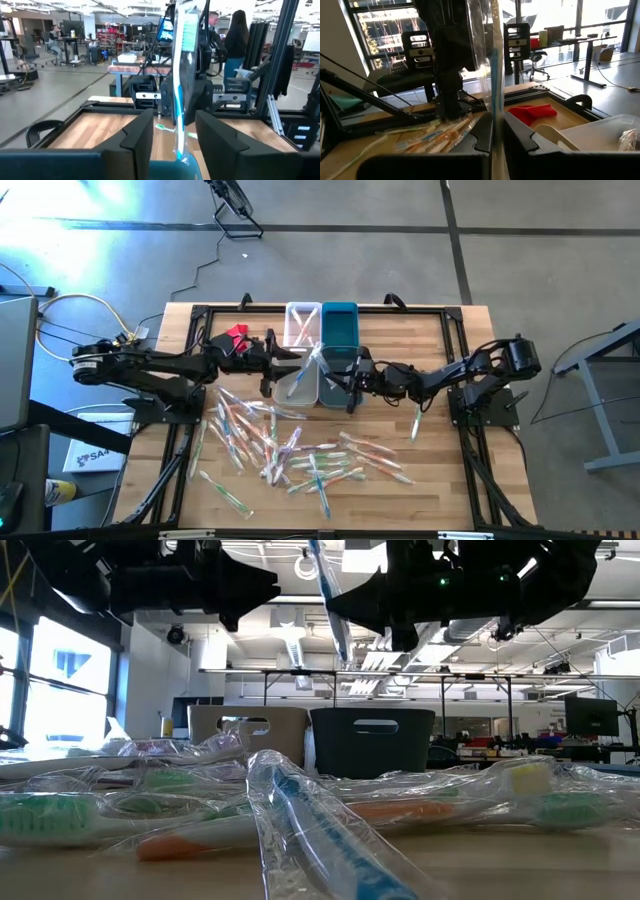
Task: Pick & Place Toothbrushes
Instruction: Put the blue toothbrush into the gray bin
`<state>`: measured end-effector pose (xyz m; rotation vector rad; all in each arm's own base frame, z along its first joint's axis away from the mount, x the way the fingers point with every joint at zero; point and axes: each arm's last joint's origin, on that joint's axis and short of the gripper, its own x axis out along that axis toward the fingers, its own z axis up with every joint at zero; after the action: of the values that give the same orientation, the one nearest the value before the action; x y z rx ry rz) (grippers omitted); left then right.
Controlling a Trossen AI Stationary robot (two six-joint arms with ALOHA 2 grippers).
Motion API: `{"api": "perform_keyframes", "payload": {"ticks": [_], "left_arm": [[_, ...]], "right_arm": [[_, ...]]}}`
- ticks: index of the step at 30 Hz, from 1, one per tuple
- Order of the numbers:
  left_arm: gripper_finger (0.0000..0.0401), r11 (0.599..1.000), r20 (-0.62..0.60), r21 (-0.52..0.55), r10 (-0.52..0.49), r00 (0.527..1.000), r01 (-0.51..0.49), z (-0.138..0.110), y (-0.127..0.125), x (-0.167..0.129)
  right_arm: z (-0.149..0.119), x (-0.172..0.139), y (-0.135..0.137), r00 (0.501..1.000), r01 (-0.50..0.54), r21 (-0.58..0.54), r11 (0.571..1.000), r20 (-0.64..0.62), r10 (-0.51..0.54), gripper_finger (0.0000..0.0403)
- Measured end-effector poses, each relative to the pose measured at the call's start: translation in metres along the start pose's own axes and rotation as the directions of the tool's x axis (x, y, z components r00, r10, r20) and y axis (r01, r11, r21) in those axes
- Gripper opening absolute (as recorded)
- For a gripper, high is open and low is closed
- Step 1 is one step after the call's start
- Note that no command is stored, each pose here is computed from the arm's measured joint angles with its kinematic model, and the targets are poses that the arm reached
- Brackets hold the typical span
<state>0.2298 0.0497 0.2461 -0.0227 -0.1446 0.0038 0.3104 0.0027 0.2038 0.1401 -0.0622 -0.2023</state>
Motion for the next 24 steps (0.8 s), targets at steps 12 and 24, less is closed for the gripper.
{"api": "perform_keyframes", "payload": {"ticks": [12,24], "left_arm": [[0.0148,1.000,0.000,-0.004,-0.001,1.000,0.001,0.000,0.000,0.000],[0.0148,0.999,-0.055,-0.039,0.000,0.998,-0.002,-0.005,0.000,0.000]], "right_arm": [[-0.009,0.012,0.001,1.000,0.029,0.028,0.999,-0.002,-0.029,0.0015],[-0.015,0.049,0.006,0.999,0.021,0.004,1.000,0.037,-0.021,0.0015]]}}
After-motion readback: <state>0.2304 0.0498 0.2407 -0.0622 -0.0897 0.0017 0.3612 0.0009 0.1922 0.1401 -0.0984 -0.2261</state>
